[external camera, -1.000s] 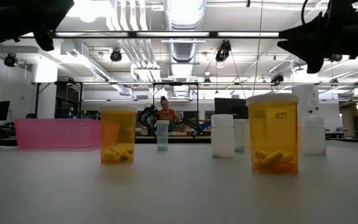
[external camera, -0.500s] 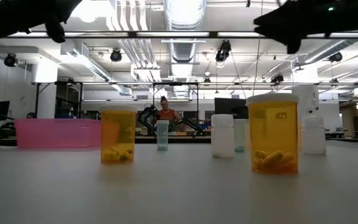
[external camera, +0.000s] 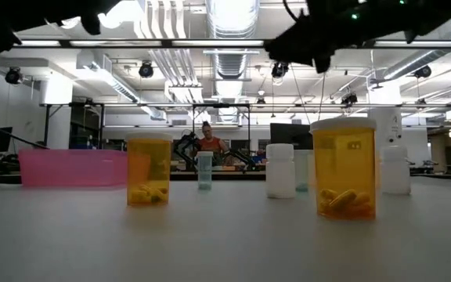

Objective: Pick and place medicine bottles into bin by pill shape (circle, oval)
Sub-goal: Put the top middle blue tablet bottle into the orange bin

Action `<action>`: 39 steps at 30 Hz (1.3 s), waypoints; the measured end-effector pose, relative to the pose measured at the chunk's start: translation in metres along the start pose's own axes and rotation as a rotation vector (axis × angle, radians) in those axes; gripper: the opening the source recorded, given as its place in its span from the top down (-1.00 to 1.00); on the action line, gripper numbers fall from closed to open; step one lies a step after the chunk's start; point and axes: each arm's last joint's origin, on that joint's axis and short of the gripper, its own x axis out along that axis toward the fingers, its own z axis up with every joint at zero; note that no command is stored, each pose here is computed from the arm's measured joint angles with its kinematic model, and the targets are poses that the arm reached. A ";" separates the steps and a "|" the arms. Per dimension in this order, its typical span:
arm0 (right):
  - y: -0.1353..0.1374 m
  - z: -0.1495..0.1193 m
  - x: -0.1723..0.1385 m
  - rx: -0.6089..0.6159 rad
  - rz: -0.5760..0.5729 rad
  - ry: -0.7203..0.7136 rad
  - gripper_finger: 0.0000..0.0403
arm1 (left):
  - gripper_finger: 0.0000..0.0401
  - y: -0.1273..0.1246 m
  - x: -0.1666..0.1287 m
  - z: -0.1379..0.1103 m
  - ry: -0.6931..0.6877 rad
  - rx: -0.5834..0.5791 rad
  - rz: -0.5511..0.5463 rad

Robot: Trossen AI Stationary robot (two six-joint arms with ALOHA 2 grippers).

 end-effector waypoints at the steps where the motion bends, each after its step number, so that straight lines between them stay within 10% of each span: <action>1: 0.002 -0.002 0.005 -0.010 -0.001 0.028 0.30 | 1.00 -0.001 0.002 -0.002 0.017 0.024 -0.004; 29: 0.011 0.011 0.143 -0.093 0.107 0.635 0.29 | 1.00 -0.002 0.019 0.006 0.017 0.248 0.004; 39: 0.001 -0.009 0.166 -0.092 0.141 0.733 -0.09 | 1.00 -0.003 0.020 0.005 0.022 0.250 0.003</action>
